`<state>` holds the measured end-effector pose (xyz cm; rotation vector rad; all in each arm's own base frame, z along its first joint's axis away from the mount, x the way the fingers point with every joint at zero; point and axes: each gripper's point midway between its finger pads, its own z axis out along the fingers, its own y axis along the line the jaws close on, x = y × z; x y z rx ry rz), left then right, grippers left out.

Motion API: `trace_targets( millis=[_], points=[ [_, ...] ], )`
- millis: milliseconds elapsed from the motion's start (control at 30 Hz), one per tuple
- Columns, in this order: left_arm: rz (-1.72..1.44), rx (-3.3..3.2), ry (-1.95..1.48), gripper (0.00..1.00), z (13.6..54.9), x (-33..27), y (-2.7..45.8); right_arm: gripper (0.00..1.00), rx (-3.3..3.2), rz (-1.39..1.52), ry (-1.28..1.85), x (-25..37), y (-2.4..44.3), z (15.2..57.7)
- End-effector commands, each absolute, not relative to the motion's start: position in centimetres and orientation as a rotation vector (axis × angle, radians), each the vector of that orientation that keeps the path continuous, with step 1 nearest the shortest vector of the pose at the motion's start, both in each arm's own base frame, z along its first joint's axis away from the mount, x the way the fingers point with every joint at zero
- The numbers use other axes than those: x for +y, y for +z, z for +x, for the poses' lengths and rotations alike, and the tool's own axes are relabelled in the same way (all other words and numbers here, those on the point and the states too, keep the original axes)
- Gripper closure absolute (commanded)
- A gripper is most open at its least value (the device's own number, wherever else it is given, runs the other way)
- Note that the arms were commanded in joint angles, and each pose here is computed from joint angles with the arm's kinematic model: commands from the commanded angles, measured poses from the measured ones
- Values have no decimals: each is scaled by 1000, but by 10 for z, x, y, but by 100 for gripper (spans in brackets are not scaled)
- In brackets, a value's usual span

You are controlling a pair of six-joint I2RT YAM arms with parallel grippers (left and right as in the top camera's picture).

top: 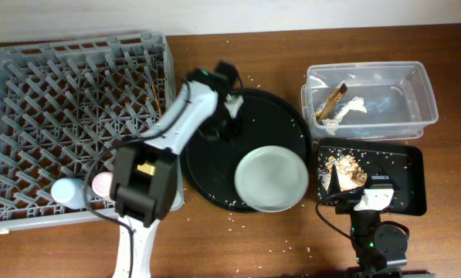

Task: Sort waste into correct bins and load items into the dishwasher rack
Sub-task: 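Grasp the edge of the white plate with the left gripper, then lift the white plate with the left gripper and carry it to the rack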

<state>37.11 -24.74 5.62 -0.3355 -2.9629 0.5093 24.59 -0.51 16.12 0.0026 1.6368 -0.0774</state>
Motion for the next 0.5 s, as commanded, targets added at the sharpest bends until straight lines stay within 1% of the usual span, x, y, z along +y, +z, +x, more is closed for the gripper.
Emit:
trace_targets(
  millis=[0,33,67,100,133,200,233,267,300,333,367,400,467],
  points=[
    [-374,-3146,394,100,410,-229,108,1,1643,4,-83,-6,157,246],
    [-375,-3140,391,97,408,-229,108,2,1644,4,-83,-6,157,246],
    [-358,-3061,351,69,390,-225,99,2,1644,4,-83,-6,157,246],
    [-349,-2999,309,61,375,-221,88,2,1643,4,-83,-6,157,246],
    [-361,-2902,251,57,351,-213,68,2,1643,4,-83,-6,157,246],
    [-329,-2817,188,52,328,-199,45,2,1644,4,-83,-6,157,246],
    [-302,-2780,158,46,318,-188,28,1,1644,4,-83,-6,157,246],
    [-281,-2748,159,44,307,-182,12,2,1644,4,-83,-6,157,246],
    [-268,-2703,209,44,292,-185,-2,2,1644,4,-83,-6,157,246],
    [-313,-2664,297,53,279,-195,-10,2,1643,4,-83,-6,157,246],
    [-333,-2655,323,81,276,-198,-13,2,1643,4,-83,-6,157,246],
    [-328,-2658,335,100,278,-199,-11,2,1643,4,-83,-6,157,246],
    [-302,-2691,399,100,298,-203,10,1,1643,4,-83,-6,157,246]
  ],
)
